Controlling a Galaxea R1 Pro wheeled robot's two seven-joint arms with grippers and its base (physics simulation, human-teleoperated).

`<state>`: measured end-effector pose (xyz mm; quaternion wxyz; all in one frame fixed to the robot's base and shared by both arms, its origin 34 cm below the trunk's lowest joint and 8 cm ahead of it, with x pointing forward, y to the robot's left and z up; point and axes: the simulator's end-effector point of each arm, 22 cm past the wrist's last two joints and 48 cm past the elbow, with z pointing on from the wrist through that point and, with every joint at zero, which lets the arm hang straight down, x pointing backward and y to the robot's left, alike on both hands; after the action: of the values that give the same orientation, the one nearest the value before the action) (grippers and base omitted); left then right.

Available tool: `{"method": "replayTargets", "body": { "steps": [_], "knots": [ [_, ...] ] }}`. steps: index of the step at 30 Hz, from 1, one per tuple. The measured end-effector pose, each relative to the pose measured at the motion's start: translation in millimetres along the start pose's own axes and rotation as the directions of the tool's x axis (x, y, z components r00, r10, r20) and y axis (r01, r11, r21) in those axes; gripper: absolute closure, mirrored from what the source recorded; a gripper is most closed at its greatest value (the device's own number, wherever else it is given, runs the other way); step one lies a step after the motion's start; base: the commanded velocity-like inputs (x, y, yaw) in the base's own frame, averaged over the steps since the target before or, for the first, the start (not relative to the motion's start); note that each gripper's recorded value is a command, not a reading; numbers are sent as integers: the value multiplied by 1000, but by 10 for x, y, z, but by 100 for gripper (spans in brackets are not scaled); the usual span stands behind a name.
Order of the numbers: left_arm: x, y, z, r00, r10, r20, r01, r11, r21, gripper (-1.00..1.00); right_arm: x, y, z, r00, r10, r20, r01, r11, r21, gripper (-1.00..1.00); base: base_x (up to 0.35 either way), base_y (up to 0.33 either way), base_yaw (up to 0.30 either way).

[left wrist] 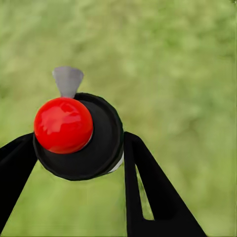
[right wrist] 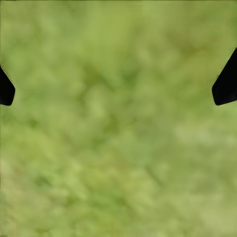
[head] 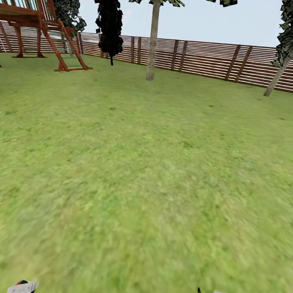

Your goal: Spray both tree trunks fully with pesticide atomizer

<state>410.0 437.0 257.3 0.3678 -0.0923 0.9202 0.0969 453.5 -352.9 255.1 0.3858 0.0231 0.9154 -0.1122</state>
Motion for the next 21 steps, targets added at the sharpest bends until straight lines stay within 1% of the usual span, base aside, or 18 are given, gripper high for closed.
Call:
{"method": "replayTargets", "body": {
  "steps": [21],
  "knots": [
    [0, -2, 0, 1000, 0, 0, 0, 1000, 0, 100, 0, 0, 0, 1000, 0, 0, 0, 1000, 0, -100, 343, 0, 0]
  ]
}}
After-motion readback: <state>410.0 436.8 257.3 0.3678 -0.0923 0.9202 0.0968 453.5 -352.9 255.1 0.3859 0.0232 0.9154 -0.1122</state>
